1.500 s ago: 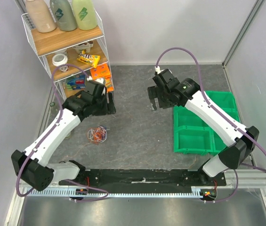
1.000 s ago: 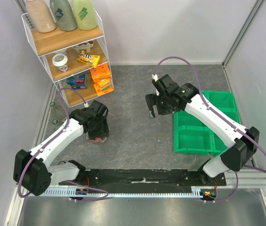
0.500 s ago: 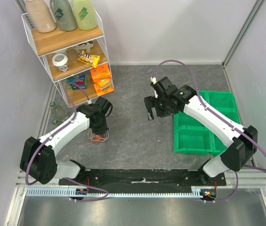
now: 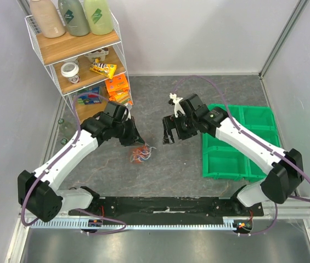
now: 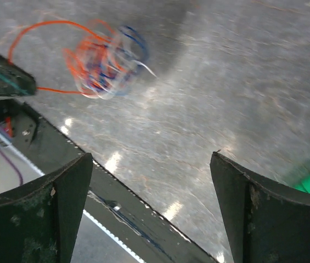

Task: Untangle the cables

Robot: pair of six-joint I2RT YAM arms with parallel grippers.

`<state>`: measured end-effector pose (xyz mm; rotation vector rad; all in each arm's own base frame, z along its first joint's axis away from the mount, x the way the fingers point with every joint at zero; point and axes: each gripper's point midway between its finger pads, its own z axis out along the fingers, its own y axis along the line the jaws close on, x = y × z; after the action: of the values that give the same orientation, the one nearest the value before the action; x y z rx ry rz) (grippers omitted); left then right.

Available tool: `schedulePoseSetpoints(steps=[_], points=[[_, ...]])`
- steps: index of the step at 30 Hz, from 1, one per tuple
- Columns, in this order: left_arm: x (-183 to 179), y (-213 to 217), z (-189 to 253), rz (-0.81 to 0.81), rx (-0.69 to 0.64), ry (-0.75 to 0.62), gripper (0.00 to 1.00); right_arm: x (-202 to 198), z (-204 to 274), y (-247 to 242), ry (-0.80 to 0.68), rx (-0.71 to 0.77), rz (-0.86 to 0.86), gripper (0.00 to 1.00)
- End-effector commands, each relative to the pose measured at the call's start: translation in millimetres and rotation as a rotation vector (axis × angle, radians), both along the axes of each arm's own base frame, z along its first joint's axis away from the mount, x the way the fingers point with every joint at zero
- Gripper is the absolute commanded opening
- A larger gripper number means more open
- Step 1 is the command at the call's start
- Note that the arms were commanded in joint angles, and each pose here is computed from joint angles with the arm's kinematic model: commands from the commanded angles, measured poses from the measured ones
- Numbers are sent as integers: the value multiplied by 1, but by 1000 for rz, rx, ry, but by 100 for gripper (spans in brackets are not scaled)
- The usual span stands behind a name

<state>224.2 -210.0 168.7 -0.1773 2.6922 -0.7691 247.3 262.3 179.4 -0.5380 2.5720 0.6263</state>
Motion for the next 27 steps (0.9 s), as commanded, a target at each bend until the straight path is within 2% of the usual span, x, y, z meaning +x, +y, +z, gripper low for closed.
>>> schedulePoseSetpoints(steps=[1, 3, 7, 14, 18, 20, 21, 23, 24, 26, 27], points=[[-2, -46, 61, -85, -328, -59, 2, -13, 44, 50, -142, 343, 203, 93], [-3, -54, 70, -100, -382, -44, 2, -19, 54, 60, -209, 417, 239, 88], [-5, -62, 73, -117, -418, -1, 2, -21, 51, 66, -248, 452, 237, 72], [-1, -70, 91, -130, -462, 6, 2, -25, 54, 70, -308, 495, 248, 67], [0, -72, 101, -135, -485, 0, 2, -24, 53, 79, -309, 517, 257, 56], [0, -72, 106, -136, -490, -9, 2, -24, 52, 82, -306, 523, 259, 47], [0, -72, 108, -138, -490, -17, 2, -24, 51, 83, -302, 522, 259, 38], [3, -70, 108, -127, -473, -37, 2, -23, 51, 83, -301, 521, 254, 9], [5, -67, 108, -113, -455, -47, 2, -23, 52, 81, -304, 518, 246, 0], [10, -59, 106, -73, -405, -77, 3, -22, 54, 77, -320, 511, 225, 0], [13, -51, 104, -40, -372, -96, 17, -21, 56, 74, -330, 506, 213, 0]])
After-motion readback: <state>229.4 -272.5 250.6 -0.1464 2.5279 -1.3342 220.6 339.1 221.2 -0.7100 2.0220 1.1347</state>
